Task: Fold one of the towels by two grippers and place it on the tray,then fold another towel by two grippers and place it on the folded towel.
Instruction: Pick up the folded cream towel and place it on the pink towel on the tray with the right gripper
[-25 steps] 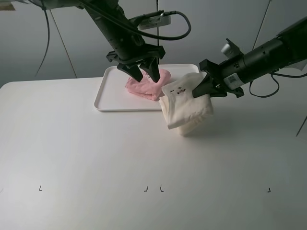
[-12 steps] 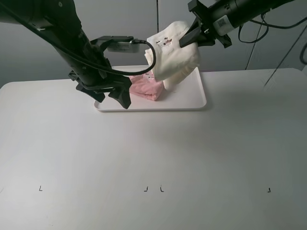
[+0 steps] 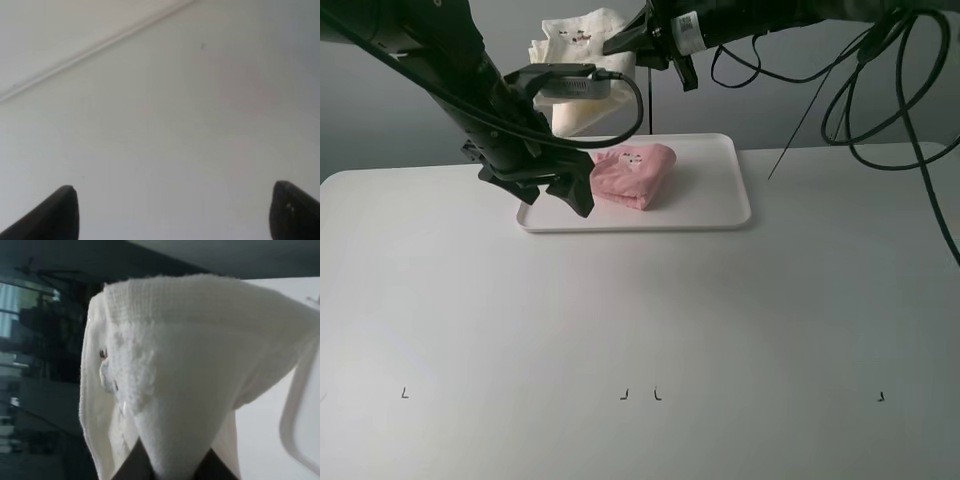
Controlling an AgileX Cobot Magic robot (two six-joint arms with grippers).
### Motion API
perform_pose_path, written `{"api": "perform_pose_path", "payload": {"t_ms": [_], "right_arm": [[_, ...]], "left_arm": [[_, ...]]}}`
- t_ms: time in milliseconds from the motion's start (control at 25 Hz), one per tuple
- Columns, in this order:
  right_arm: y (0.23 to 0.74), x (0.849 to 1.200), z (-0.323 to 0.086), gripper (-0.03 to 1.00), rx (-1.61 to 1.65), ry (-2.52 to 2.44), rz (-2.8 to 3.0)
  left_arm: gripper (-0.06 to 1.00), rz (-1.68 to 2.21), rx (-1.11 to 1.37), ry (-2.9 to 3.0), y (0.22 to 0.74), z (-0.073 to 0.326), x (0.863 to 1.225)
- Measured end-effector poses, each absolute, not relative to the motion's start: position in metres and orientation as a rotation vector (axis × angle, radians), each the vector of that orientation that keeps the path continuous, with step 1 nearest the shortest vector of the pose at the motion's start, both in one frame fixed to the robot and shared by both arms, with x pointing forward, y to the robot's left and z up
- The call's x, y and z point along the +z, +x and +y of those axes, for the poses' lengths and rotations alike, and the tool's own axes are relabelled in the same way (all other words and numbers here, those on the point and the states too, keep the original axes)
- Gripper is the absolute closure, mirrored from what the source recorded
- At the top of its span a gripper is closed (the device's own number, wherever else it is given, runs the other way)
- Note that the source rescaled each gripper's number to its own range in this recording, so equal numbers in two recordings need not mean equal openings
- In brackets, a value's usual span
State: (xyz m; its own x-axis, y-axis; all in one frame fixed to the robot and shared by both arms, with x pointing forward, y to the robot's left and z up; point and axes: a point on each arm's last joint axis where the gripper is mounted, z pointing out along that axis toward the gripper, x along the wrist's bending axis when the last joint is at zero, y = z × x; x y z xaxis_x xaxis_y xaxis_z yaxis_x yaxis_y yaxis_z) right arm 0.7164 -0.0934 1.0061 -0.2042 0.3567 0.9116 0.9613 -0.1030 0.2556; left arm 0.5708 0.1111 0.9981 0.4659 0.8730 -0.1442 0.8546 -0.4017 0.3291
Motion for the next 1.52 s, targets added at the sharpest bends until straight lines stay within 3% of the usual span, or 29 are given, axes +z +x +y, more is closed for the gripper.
{"api": "perform_pose_path", "payload": {"t_ms": [360,800,880,1000,1040,1080,1360,1520], "right_arm": [[0.748,0.907,-0.094,0.88,-1.270,-1.665,-1.458],[0.748,0.867,-0.106,0.86,-1.157,-1.741,-1.661],[0.749,0.867,-0.106,0.68,-1.162,-1.741,-1.667],[0.750,0.870,-0.105,0.20,-1.198,-1.718,-1.639],[0.750,0.873,-0.104,0.07,-1.218,-1.693,-1.621],[0.750,0.877,-0.104,0.01,-1.235,-1.658,-1.620],[0.757,0.913,-0.131,-0.03,-1.242,-1.676,-1.695],[0.757,0.962,-0.169,-0.03,-1.193,-1.824,-1.979]], "left_arm": [[-0.03,1.429,0.086,2.374,0.572,0.111,0.998],[-0.03,1.423,0.084,2.383,0.571,0.111,0.998],[-0.03,1.424,0.083,2.384,0.571,0.111,0.998],[-0.03,1.424,0.083,2.384,0.571,0.111,0.998],[-0.03,1.424,0.083,2.384,0.571,0.111,0.998],[-0.03,1.424,0.083,2.384,0.571,0.111,0.998],[-0.03,1.427,0.076,2.390,0.570,0.112,0.997],[-0.03,1.428,0.071,2.395,0.570,0.112,0.997]]}}
